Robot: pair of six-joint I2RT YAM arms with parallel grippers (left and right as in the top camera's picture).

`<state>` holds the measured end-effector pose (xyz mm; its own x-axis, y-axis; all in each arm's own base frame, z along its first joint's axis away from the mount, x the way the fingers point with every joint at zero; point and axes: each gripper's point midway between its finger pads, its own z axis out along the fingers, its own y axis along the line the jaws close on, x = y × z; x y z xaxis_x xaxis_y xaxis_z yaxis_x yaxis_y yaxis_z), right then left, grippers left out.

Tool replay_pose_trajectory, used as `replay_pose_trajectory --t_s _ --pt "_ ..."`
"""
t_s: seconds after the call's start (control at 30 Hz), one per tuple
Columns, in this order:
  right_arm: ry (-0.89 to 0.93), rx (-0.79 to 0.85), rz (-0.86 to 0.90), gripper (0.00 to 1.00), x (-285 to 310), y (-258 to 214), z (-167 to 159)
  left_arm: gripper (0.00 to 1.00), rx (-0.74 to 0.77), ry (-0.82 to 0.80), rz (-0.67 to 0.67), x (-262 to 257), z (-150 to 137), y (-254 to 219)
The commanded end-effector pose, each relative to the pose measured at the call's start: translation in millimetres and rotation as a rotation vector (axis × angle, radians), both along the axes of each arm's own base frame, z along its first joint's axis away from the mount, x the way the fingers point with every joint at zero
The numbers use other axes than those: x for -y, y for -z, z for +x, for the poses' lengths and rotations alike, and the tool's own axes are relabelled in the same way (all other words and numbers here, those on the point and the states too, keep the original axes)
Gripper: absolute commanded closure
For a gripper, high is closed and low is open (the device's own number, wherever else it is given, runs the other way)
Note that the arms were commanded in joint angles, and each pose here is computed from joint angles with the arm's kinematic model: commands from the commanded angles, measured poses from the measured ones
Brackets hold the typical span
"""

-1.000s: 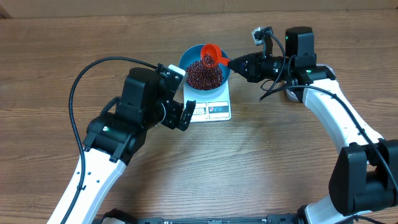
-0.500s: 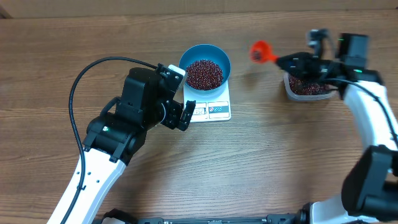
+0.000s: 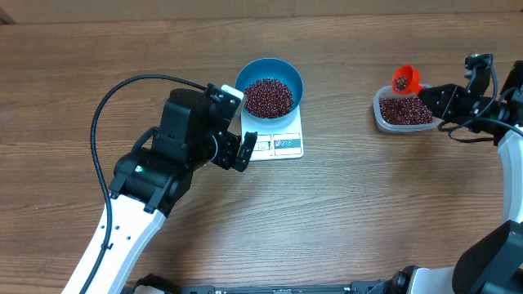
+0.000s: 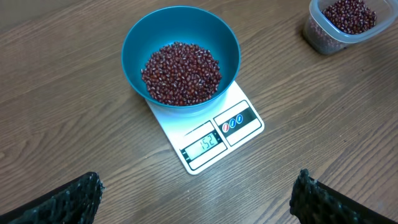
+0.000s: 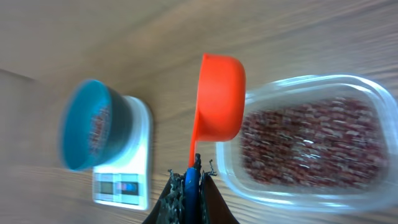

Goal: Scoop item into bowl and weigh 150g on scale
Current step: 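Move the red cup back to the bean tub, then lift the red cup from the tub and carry it toward the bowl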

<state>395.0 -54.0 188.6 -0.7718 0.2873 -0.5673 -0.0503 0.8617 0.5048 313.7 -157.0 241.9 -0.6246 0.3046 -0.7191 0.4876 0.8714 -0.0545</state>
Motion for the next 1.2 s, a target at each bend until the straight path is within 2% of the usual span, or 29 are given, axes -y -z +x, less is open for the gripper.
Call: replay_pose_trajectory --t_s 0.0,0.37,0.53,0.63,0.77,0.9,1.17 --pt "-0.019 0.037 -0.220 0.97 17.1 -7.7 -0.1 0.00 -0.005 0.019 0.006 1.2 0.6 2.8" --pt "-0.164 0.007 -0.652 0.96 20.7 -1.5 -6.2 0.00 -0.005 0.019 0.006 1.2 0.6 2.8" --pt "-0.135 -0.065 -0.885 0.96 28.0 -1.3 -4.3 0.00 -0.005 0.019 0.006 1.2 0.6 2.8" --pt "-0.134 -0.057 -0.927 0.96 23.3 -4.3 -0.5 0.01 -0.005 0.019 0.006 1.2 0.6 2.8" --pt "-0.100 -0.049 -0.883 0.96 18.9 -5.0 1.8 0.00 -0.005 0.019 0.006 1.2 0.6 2.8" --pt "-0.181 0.011 -0.762 0.96 -7.5 -3.7 5.3 0.00 -0.005 0.018 0.006 1.1 0.6 2.8" --pt "-0.474 0.302 -0.328 0.96 -104.7 -38.7 8.1 0.00 -0.005 0.019 0.006 1.2 0.6 2.8"
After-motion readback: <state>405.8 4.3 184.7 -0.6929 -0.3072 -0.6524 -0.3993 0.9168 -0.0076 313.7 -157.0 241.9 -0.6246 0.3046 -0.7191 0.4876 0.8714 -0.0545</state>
